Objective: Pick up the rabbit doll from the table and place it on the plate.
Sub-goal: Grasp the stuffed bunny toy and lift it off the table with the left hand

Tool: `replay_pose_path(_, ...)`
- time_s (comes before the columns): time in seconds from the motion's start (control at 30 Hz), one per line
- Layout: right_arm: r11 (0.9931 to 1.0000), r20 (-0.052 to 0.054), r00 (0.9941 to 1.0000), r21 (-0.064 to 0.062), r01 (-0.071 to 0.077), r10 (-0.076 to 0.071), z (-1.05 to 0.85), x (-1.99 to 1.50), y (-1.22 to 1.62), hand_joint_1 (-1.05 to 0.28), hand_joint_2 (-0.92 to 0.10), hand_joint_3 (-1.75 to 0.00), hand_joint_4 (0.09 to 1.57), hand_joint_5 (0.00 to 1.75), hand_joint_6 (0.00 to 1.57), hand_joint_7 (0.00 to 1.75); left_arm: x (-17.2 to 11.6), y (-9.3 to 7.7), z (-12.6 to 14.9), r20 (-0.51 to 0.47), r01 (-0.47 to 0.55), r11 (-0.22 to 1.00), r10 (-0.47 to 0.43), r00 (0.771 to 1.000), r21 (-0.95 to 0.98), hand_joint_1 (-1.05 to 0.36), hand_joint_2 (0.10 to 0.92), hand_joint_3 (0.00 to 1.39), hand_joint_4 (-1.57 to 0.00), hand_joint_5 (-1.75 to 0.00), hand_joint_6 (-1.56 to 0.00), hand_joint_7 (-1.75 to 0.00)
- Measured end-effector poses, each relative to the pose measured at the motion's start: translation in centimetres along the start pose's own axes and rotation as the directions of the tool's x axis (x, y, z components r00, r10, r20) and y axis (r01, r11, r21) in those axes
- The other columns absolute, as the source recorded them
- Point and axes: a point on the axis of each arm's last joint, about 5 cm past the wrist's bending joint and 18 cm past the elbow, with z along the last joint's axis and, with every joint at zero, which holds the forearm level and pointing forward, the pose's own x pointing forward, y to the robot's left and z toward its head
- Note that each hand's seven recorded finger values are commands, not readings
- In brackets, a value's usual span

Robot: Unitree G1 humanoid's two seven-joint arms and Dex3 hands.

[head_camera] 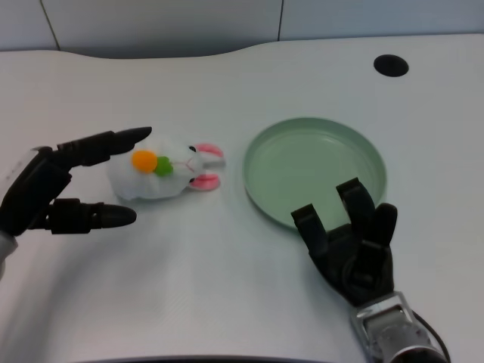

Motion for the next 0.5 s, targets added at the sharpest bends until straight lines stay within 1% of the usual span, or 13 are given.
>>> replay_pose_path(0.03,1.0,0.001,1.0,-0.002,0.0,0.0,0.05,0.01,0.0,-0.47,-0.9,-0.03,0.93,1.75,0.77,1.75,0.3,-0.1,0.0,-0.003,0.006,0.999,-0.006,1.0,0.034,-0.8,0.833,0.0,-0.33,-0.03,-0.31,0.0)
replay_pose_path(0.07,0.99996,0.003,0.99999,-0.009,0.001,-0.001,0.14,0.03,0.0,-0.48,-0.9,-0.02,0.94,1.75,0.78,1.75,0.8,-0.1,0.0,-0.015,0.035,0.996,-0.034,0.999,0.086,-0.83,0.832,0.0,-0.29,-0.02,-0.27,0.0)
replay_pose_path(0.1,0.99988,0.004,0.99998,-0.015,0.005,-0.005,0.19,0.06,0.0,-0.49,-0.88,-0.01,0.94,1.75,0.79,1.75,1.4,-0.1,-0.1,-0.029,0.069,0.985,-0.065,0.997,0.156,-0.87,0.82,0.0,-0.25,-0.01,-0.25,0.0)
replay_pose_path(0.17,0.99971,0.003,0.99985,-0.017,0.017,-0.017,0.22,0.1,0.01,-0.5,-0.89,-0.02,0.95,1.75,0.79,1.75,2.7,0.4,-0.1,-0.04,0.086,0.953,-0.078,0.996,0.289,-0.9,0.813,0.0,-0.22,0.0,-0.22,0.0)
replay_pose_path(0.2,0.99965,0.003,0.99979,-0.017,0.02,-0.02,0.22,0.1,0.01,-0.5,-0.89,-0.02,0.95,1.75,0.79,1.75,3.3,0.7,-0.1,-0.031,0.076,0.933,-0.069,0.997,0.351,-0.91,0.816,0.0,-0.21,0.0,-0.2,0.0)
replay_pose_path(0.3,0.99963,0.005,0.99978,-0.018,0.02,-0.02,0.21,0.16,0.03,-0.5,-0.89,-0.02,0.95,1.75,0.79,1.75,5.0,1.3,0.1,0.009,0.024,0.887,-0.032,0.999,0.461,-0.92,0.827,0.01,-0.19,0.0,-0.18,0.0)
replay_pose_path(0.33,0.99963,0.006,0.99977,-0.018,0.021,-0.02,0.21,0.17,0.03,-0.49,-0.89,-0.01,0.95,1.75,0.79,1.75,5.4,1.4,0.0,0.013,0.019,0.876,-0.029,0.999,0.482,-0.92,0.825,0.0,-0.19,0.0,-0.2,-0.01)
replay_pose_path(0.4,0.99968,0.006,0.9998,-0.016,0.019,-0.019,0.21,0.22,0.04,-0.49,-0.89,-0.01,0.95,1.75,0.79,1.75,5.7,1.2,-0.1,-0.003,0.041,0.854,-0.045,0.999,0.518,-0.93,0.824,0.0,-0.19,0.0,-0.22,-0.01)
replay_pose_path(0.47,0.99976,0.005,0.99987,-0.016,0.015,-0.015,0.2,0.26,0.05,-0.49,-0.89,-0.02,0.95,1.75,0.79,1.75,5.6,1.0,-0.4,-0.03,0.06,0.836,-0.051,0.998,0.545,-0.95,0.841,0.01,-0.15,0.0,-0.22,-0.01)
replay_pose_path(0.5,0.99978,0.003,0.9999,-0.016,0.014,-0.013,0.16,0.28,0.06,-0.49,-0.89,-0.01,0.95,1.75,0.79,1.75,5.5,0.7,-0.6,-0.048,0.072,0.824,-0.054,0.997,0.561,-0.97,0.846,0.01,-0.12,0.0,-0.2,-0.01)
